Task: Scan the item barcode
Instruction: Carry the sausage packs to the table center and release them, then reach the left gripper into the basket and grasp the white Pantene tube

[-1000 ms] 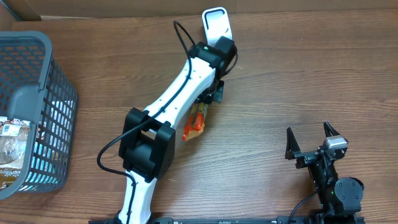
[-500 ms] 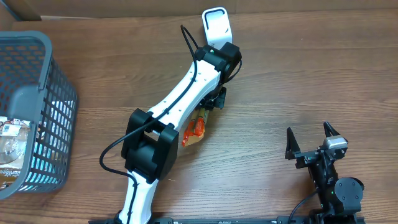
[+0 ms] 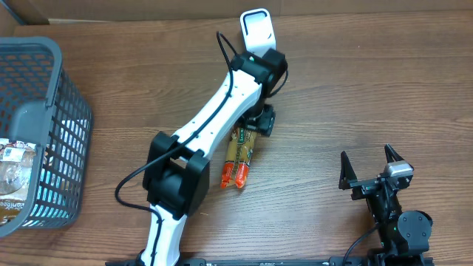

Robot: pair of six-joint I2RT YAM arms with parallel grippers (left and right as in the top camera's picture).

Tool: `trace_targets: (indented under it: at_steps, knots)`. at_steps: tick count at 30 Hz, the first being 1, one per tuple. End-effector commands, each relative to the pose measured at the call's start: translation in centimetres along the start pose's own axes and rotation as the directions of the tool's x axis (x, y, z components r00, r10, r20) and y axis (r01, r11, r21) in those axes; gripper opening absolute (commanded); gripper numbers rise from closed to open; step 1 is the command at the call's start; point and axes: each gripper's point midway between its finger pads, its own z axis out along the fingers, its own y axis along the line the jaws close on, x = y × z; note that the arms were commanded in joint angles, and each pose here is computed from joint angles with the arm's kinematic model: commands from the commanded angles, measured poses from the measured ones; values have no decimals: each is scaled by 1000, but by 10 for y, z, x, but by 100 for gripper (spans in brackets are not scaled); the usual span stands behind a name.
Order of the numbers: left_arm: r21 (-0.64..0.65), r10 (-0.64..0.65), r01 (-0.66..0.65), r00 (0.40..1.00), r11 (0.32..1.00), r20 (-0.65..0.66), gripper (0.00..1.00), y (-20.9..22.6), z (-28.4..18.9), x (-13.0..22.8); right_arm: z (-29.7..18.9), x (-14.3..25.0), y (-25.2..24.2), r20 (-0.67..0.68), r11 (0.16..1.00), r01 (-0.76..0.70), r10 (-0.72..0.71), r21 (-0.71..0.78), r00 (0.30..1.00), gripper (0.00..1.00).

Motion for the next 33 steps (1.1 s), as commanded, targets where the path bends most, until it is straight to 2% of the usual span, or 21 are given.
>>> trace_targets:
  at_steps: [1, 2, 3, 4, 8, 12, 14, 15, 16, 19, 25, 29, 33]
  knots:
    - [107, -23, -7, 961, 994, 275, 80, 9, -105, -19, 0, 2, 0, 4, 1000, 5, -5, 3, 1000, 100]
    - [125, -44, 2, 939, 992, 340, 83, 19, -132, -21, 0, 2, 0, 4, 1000, 5, -5, 3, 1000, 100]
    - [145, -84, 25, 905, 989, 418, 95, 38, -166, -20, 0, 2, 0, 4, 1000, 5, -5, 3, 1000, 100]
    - [159, -119, 49, 879, 986, 461, 100, 52, -186, -17, 0, 2, 0, 4, 1000, 5, -5, 3, 1000, 100]
    - [181, -261, 190, 773, 965, 579, 100, 131, -246, 9, 0, 2, 0, 4, 1000, 5, -5, 3, 1000, 100]
    - [172, -439, 431, 658, 886, 611, 100, 233, -269, 62, 0, 2, 0, 4, 1000, 5, -5, 3, 1000, 100]
    - [159, -510, 538, 605, 828, 612, 100, 275, -271, 88, 0, 2, 0, 4, 1000, 5, -5, 3, 1000, 100]
    - [148, -586, 645, 544, 750, 600, 100, 315, -268, 117, 0, 2, 0, 4, 1000, 5, -5, 3, 1000, 100]
    - [150, -622, 684, 520, 713, 586, 100, 329, -264, 129, 0, 2, 0, 4, 1000, 5, -5, 3, 1000, 100]
    - [187, -704, 752, 456, 632, 545, 100, 355, -253, 151, 0, 2, 0, 4, 1000, 5, -5, 3, 1000, 100]
    - [134, -790, 872, 350, 471, 503, 100, 398, -219, 173, 0, 2, 0, 4, 1000, 5, -5, 3, 1000, 100]
    - [102, -818, 907, 315, 409, 482, 100, 420, -193, 182, 0, 2, 0, 4, 1000, 5, -5, 3, 1000, 100]
    - [96, -830, 916, 303, 388, 469, 100, 439, -169, 189, 0, 2, 0, 4, 1000, 5, -5, 3, 1000, 100]
